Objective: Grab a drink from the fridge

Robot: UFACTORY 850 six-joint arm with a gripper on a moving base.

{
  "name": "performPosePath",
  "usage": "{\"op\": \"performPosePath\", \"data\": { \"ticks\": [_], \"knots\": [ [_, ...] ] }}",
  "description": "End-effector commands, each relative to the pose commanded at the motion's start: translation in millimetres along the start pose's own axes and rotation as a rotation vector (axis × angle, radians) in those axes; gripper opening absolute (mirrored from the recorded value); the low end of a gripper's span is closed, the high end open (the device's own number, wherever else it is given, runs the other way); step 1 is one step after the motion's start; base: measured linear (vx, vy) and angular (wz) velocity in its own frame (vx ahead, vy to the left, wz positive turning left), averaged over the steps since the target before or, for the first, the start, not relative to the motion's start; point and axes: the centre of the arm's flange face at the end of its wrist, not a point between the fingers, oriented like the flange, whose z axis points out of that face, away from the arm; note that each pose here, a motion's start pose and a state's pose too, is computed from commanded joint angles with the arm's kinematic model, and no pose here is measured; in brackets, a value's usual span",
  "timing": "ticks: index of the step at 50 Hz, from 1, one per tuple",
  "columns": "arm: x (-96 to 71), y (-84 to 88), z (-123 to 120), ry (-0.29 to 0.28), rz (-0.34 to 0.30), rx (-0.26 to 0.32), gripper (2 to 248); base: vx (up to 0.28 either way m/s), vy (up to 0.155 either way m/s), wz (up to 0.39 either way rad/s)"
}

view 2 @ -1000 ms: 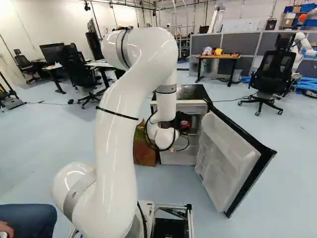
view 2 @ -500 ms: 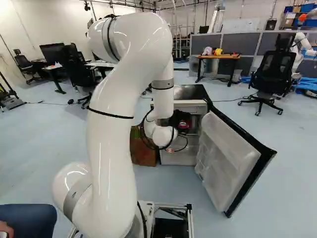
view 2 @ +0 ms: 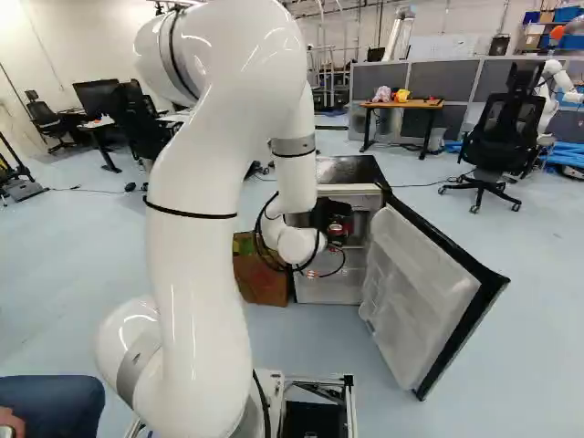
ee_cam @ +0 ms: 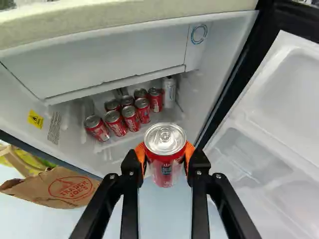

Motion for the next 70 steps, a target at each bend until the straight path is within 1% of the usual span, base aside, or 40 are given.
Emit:
{"op": "performPosePath", "data": {
  "ticks": [44, 70],
  "knots": [
    [36.0, -0.2, -35, 0.091, -0.002, -0.001, 97, 0.000, 0.000, 0.000],
    [51.7, -1.4, -51, 0.079, -0.004, 0.001, 97, 0.000, 0.000, 0.000]
  ]
}}
